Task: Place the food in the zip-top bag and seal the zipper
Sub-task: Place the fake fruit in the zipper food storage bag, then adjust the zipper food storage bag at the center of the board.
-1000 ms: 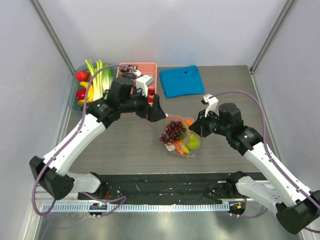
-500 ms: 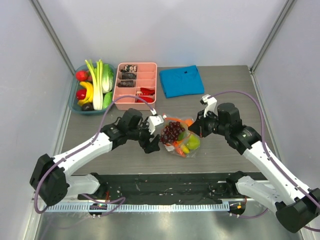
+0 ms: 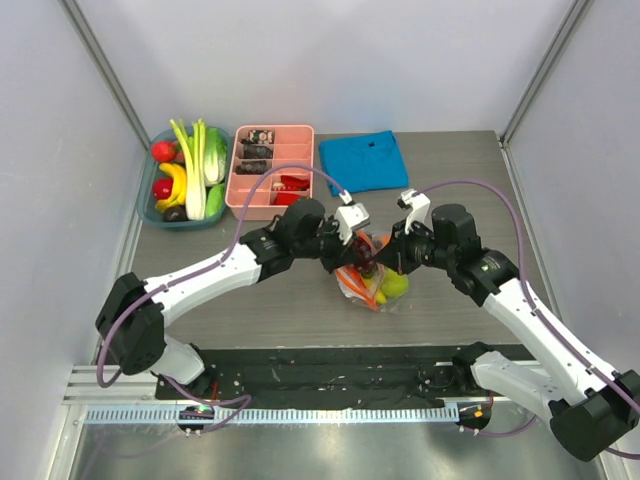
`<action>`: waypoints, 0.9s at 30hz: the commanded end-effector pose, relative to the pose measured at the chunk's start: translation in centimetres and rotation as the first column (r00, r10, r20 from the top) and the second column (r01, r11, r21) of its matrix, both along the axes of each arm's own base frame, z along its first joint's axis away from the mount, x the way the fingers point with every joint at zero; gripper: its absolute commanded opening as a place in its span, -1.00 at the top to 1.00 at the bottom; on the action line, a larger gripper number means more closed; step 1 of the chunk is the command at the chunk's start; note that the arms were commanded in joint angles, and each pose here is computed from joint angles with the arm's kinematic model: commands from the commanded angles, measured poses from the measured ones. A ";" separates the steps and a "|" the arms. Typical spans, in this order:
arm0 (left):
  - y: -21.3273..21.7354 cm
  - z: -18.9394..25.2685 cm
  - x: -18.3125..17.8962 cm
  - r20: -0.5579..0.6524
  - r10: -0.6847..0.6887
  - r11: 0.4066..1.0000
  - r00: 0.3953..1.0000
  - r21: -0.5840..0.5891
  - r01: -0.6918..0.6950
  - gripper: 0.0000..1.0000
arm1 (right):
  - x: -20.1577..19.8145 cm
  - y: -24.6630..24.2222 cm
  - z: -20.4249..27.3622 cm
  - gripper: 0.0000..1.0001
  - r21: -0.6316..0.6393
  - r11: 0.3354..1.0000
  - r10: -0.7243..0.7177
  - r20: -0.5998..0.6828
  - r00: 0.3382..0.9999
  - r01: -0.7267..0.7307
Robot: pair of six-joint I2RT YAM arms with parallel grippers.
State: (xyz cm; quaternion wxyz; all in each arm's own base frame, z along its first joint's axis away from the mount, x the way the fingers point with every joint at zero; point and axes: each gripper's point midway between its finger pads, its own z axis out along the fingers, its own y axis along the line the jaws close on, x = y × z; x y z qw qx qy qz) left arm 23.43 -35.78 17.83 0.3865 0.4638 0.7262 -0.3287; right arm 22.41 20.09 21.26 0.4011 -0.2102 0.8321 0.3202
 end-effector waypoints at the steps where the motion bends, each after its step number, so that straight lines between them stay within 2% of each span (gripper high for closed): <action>1: -4.9 6.1 0.4 0.034 -0.025 0.983 0.999 -0.179 0.031 0.99 | 0.9 0.7 2.3 0.99 0.032 0.999 0.025 0.074 0.997 -0.027; 5: -6.0 5.3 0.5 0.018 -0.021 0.987 1.000 -0.158 0.024 0.99 | 1.4 0.8 2.9 0.98 0.029 0.999 0.025 0.092 0.995 -0.028; 7: -4.5 4.5 0.8 0.004 -0.009 0.995 1.000 -0.097 0.010 0.66 | 1.8 0.7 3.6 0.98 0.026 1.000 0.012 0.119 0.993 -0.016; 8: -3.8 4.4 0.3 -0.005 -0.047 0.995 0.999 -0.083 0.047 0.46 | 1.8 0.7 4.0 0.99 0.029 0.999 0.014 0.127 0.992 -0.018; 9: -1.9 3.6 0.6 -0.052 -0.034 0.998 0.998 -0.046 0.032 0.07 | 1.5 0.9 4.7 0.98 0.041 0.998 0.036 0.143 0.989 -0.042; 11: 0.2 5.6 0.3 -0.052 -0.042 0.995 0.998 -0.090 0.037 -0.17 | 1.2 1.3 5.3 0.99 0.044 0.995 0.080 0.164 0.983 -0.088; 12: 1.2 6.3 0.0 -0.058 -0.058 0.992 0.997 -0.119 0.051 -0.37 | 0.8 1.6 6.0 0.99 0.056 0.992 0.106 0.176 0.979 -0.117; 14: 4.0 8.8 0.1 0.046 -0.068 0.984 0.997 -0.159 0.074 -0.50 | 0.4 1.9 6.6 0.98 0.055 0.985 0.151 0.200 0.968 -0.165; 15: 4.9 9.4 0.0 0.159 -0.102 0.983 0.982 -0.136 0.125 -0.59 | 0.1 2.2 7.0 0.98 0.057 0.979 0.178 0.217 0.960 -0.194; 16: 5.7 8.8 -0.5 0.191 -0.123 0.984 0.974 -0.105 0.145 -0.61 | -0.6 2.7 7.2 0.99 0.066 0.966 0.229 0.221 0.948 -0.249; 18: 7.0 9.7 -1.4 0.362 -0.205 0.972 0.909 -0.038 0.234 -0.62 | -0.8 3.1 7.6 0.98 0.066 0.954 0.270 0.236 0.934 -0.292; 21: 8.8 7.6 -3.4 0.387 -0.324 0.944 0.863 0.071 0.323 -0.58 | -1.2 4.2 7.9 0.98 0.084 0.926 0.343 0.219 0.913 -0.368; 22: 9.0 7.5 -3.9 0.419 -0.367 0.928 0.831 0.099 0.360 -0.57 | -1.1 4.4 8.2 0.98 0.090 0.921 0.354 0.220 0.909 -0.380; 24: 9.6 6.6 -5.1 0.409 -0.422 0.905 0.809 0.133 0.405 -0.55 | -1.1 5.0 9.1 0.98 0.106 0.904 0.383 0.228 0.895 -0.414; 27: 9.8 6.2 -4.8 0.419 -0.413 0.909 0.809 0.143 0.391 -0.52 | -1.2 5.4 10.1 0.98 0.119 0.888 0.408 0.239 0.881 -0.444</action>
